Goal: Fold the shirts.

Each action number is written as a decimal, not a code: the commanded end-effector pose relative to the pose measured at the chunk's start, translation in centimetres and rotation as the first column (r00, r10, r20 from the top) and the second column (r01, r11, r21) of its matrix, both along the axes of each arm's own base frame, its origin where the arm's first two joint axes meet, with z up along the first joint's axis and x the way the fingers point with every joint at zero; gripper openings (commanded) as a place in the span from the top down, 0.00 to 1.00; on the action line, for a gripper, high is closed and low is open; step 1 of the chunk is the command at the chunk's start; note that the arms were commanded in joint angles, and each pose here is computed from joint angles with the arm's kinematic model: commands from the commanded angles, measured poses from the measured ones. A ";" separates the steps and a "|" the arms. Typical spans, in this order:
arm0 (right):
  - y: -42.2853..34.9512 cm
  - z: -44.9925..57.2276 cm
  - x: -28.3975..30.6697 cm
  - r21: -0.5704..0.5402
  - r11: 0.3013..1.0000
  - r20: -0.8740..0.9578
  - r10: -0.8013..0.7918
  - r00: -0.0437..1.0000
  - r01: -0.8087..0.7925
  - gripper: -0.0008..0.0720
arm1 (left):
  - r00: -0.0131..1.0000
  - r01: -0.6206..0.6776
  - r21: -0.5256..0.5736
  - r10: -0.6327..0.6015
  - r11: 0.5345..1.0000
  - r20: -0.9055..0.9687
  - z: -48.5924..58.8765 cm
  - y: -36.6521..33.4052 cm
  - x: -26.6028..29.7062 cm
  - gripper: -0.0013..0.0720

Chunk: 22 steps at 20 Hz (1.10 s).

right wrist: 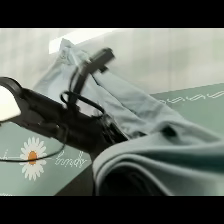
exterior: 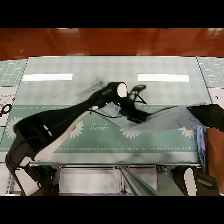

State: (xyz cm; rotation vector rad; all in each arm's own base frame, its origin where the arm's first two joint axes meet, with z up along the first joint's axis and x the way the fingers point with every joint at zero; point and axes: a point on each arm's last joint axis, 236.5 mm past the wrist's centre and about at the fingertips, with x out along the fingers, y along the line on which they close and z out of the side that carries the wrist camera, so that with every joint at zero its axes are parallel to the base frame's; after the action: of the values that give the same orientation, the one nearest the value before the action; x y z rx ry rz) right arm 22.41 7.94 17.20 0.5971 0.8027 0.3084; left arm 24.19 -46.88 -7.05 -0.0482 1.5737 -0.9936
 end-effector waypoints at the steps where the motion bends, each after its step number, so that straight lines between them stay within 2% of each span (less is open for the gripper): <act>1: 0.0 0.1 0.2 0.007 1.000 0.003 0.000 1.000 0.000 0.95 | 0.996 0.076 -0.038 -0.078 0.996 -0.045 0.3 -1.7 -3.1 0.95; 4: 0.1 0.3 0.5 0.022 1.000 0.008 0.003 1.000 -0.003 0.95 | 0.999 0.032 -0.066 -0.031 0.997 0.009 3.2 0.8 1.0 0.95; 7: 2.0 1.8 2.2 0.152 0.983 0.056 0.092 0.994 -0.100 0.95 | 0.982 -0.130 -0.115 0.144 0.985 0.119 9.2 8.2 9.2 0.95; 9: 3.1 3.1 4.4 0.228 0.961 0.121 0.132 0.984 -0.157 0.95 | 0.948 -0.244 -0.147 0.268 0.959 0.172 12.5 14.7 12.0 0.95; 12: 8.3 1.5 8.0 0.256 0.927 0.108 0.253 0.961 -0.273 0.95 | 0.889 -0.369 -0.163 0.398 0.915 0.227 14.6 23.6 11.2 0.95; 14: 13.7 -0.7 10.1 0.264 0.895 0.069 0.355 0.932 -0.361 0.95 | 0.833 -0.462 -0.176 0.494 0.869 0.250 15.3 28.0 10.2 0.95; 18: 23.7 -5.8 13.9 0.275 0.819 -0.026 0.529 0.848 -0.503 0.95 | 0.729 -0.593 -0.198 0.625 0.781 0.279 15.7 33.5 9.0 0.95; 22: 27.9 -9.3 18.0 0.291 0.798 -0.065 0.566 0.822 -0.527 0.95 | 0.709 -0.624 -0.188 0.651 0.759 0.272 14.8 34.9 8.6 0.95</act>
State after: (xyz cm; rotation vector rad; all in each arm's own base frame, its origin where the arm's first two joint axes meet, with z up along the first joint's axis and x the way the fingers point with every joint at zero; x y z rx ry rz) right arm 38.03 31.80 11.03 0.6430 1.0465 0.9034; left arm 33.32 -13.59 8.23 -0.4267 1.0934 -0.5121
